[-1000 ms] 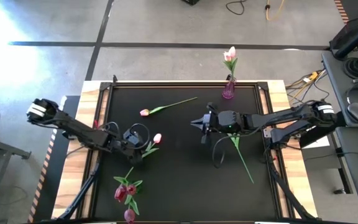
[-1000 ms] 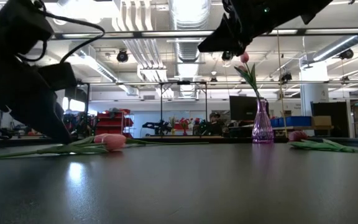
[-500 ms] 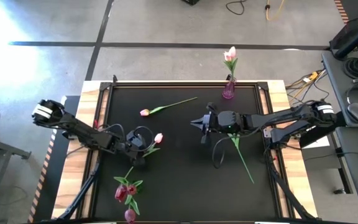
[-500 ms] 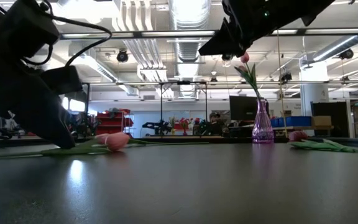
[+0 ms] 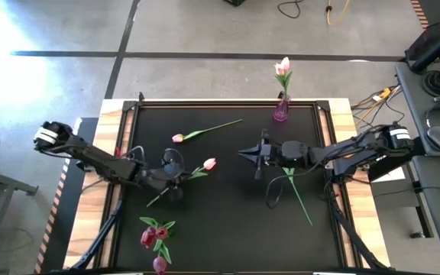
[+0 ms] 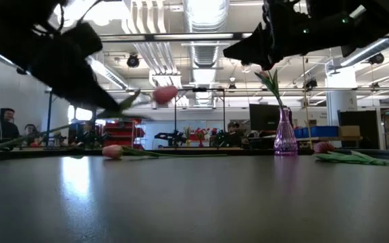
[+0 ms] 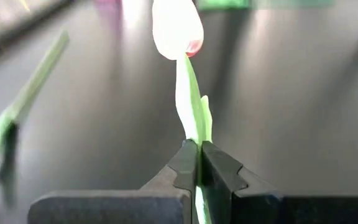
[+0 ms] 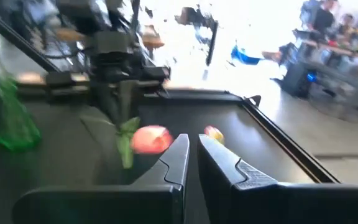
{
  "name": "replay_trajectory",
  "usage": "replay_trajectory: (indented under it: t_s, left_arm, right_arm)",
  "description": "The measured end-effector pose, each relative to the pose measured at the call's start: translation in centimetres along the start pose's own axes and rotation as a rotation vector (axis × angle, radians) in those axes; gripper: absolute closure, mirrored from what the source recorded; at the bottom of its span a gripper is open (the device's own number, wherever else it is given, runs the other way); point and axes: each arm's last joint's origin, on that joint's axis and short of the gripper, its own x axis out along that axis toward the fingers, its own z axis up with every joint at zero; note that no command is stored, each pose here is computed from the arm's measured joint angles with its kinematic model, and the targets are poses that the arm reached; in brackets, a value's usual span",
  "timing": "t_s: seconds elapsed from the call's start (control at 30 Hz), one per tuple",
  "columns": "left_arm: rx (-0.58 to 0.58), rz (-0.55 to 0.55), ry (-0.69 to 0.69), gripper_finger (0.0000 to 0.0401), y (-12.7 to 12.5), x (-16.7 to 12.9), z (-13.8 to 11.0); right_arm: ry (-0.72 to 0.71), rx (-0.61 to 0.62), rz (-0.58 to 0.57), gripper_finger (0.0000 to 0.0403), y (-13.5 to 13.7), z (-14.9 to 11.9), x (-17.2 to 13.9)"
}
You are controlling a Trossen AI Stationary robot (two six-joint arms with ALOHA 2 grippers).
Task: Sort flowers into vase by color
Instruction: Put the pink flower into the violet vase
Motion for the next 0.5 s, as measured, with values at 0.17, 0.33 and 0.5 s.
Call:
replay_trajectory:
  t_s: [0.17,0.33,0.5]
  left_arm:
    - [0.014,0.007,-0.207,0.0400,1.0,-1.0,2.3]
    - [0.054,0.014,-0.420,0.0401,1.9,-2.2,4.6]
    - [0.107,0.009,-0.592,0.0401,2.4,-3.6,6.4]
  right_arm:
    - [-0.101,0.040,0.069,0.0376,0.2,0.1,-0.5]
    - [-0.155,0.045,0.076,0.0358,0.3,0.8,0.1]
    - [-0.214,0.045,0.069,0.0305,0.6,2.1,2.5]
